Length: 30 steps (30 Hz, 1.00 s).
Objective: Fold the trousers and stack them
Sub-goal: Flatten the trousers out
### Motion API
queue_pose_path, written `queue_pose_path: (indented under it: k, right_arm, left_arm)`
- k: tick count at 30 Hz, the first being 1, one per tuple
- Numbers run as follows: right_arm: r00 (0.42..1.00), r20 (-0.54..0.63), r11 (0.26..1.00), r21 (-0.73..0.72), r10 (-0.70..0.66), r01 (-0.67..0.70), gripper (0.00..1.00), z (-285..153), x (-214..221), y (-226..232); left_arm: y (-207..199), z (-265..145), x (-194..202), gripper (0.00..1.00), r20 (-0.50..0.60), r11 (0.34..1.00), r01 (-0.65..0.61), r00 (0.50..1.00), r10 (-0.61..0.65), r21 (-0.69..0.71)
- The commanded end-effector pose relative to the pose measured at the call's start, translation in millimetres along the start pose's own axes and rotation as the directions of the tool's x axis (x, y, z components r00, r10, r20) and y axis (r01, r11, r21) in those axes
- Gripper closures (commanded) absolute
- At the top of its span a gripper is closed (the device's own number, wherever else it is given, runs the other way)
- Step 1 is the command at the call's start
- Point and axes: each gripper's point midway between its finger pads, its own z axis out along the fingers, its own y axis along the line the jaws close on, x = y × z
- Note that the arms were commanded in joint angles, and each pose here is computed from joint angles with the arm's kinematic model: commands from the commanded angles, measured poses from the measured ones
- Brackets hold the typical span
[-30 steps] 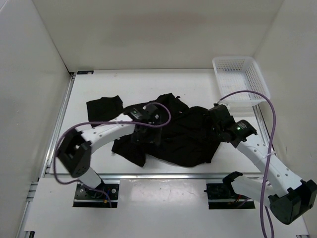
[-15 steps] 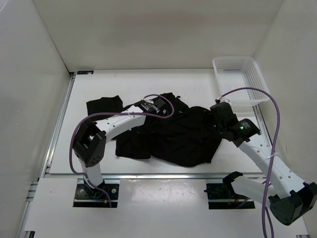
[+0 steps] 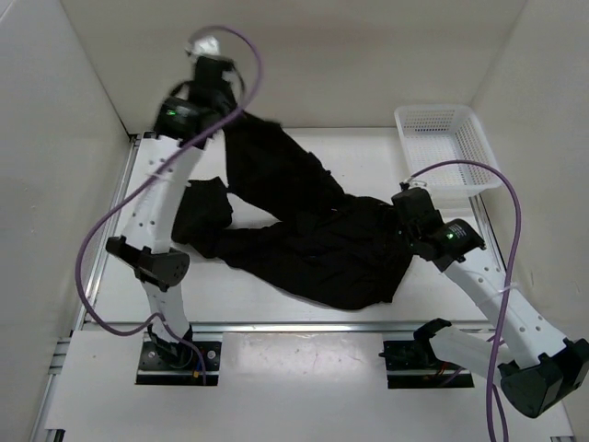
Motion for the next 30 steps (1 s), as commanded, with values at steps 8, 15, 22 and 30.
queue_pose_path:
  k: [8,15,22,30]
  right_arm:
    - [0.993,0.095,0.997,-0.055,0.064,-0.059,0.00,-28.5,-8.1,-4.9]
    - [0.997,0.030,0.991,-0.115,0.078,-0.074,0.00,-22.1,17.4,0.9]
    - [0.987,0.116,0.989,-0.113,0.111,-0.098,0.41,-30.7,6.6,-5.6]
    - [0.994,-0.042,0.992,-0.067,0.103,-0.106,0.05,-10.7,34.9,-6.1]
  left_arm:
    - [30.5,80.8,-14.7,0.00,-0.081,0.990,0.103,0.992,-0.095,0.094]
    - [54.2,72.5,-5.5,0.08,-0.096,0.996,0.076,0.993,-0.072,0.042]
    - [91.2,69.9,32.6,0.90,-0.190,0.994,0.019,0.981,-0.039,-0.104]
    - [161.0,56.9,135.0,0.32,-0.342,0.964,0.204,0.905,-0.252,-0.171]
